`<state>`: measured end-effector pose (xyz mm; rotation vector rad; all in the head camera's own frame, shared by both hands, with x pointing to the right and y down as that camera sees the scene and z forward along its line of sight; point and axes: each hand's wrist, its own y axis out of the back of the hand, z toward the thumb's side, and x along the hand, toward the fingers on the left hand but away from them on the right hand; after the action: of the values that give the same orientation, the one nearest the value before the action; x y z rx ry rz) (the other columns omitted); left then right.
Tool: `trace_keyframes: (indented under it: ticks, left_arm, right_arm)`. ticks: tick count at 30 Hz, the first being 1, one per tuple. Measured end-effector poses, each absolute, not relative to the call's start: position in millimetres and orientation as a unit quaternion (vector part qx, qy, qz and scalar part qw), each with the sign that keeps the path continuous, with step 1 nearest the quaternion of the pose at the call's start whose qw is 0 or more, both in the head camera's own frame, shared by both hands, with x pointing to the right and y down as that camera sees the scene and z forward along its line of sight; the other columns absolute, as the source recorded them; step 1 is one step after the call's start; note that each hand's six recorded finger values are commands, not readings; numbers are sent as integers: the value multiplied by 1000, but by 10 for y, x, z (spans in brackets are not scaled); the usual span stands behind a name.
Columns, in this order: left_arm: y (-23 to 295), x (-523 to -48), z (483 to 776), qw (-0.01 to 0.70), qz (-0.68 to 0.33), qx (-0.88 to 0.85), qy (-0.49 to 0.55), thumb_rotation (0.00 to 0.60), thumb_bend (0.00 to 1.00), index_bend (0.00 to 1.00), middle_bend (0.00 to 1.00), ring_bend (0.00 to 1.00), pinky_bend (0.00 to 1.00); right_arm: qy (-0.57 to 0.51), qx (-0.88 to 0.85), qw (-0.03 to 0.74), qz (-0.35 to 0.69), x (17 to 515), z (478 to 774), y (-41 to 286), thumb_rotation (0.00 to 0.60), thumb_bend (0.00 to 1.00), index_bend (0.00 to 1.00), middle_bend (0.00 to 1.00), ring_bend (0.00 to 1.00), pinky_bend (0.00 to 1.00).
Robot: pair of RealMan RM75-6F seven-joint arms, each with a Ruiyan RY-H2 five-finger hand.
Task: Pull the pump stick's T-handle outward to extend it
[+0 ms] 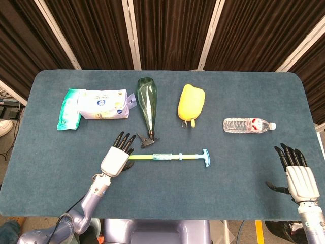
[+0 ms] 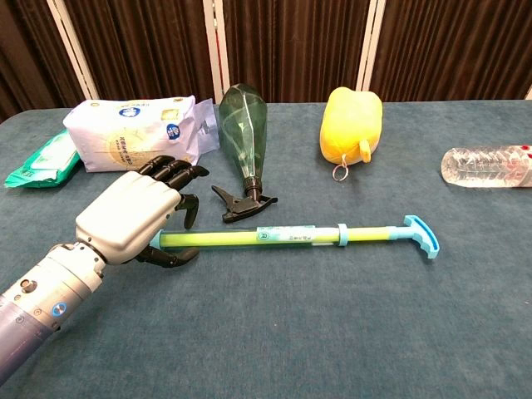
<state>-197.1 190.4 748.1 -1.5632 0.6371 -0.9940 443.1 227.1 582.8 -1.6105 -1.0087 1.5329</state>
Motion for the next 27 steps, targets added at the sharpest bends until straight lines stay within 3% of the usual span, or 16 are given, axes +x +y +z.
trace_keyframes:
  ticks: [10, 14, 19, 27]
  left_arm:
    - [1875, -1992, 7534, 553, -432, -662, 262, 600, 282, 470, 73, 74, 76]
    - [1865, -2001, 7555, 550, -435, -663, 262, 600, 303, 549, 77, 74, 76]
    - [1862, -2008, 7546, 548, -433, -664, 266, 600, 426, 650, 105, 74, 76]
    - [1868, -2016, 7494, 544, -422, -672, 272, 600, 479, 710, 147, 74, 76]
  right_arm:
    - [-387, -617, 339, 596, 4452, 5852, 2273, 600, 69, 0, 0, 0, 0]
    - [-387, -615, 339, 598, 4461, 5858, 2268, 600, 70, 0, 0, 0, 0]
    - [-387, -613, 339, 600, 4468, 5872, 2264, 600, 75, 2, 0, 0, 0]
    - [-370, -627, 344, 593, 4320, 6052, 2286, 600, 191, 213, 0, 0, 0]
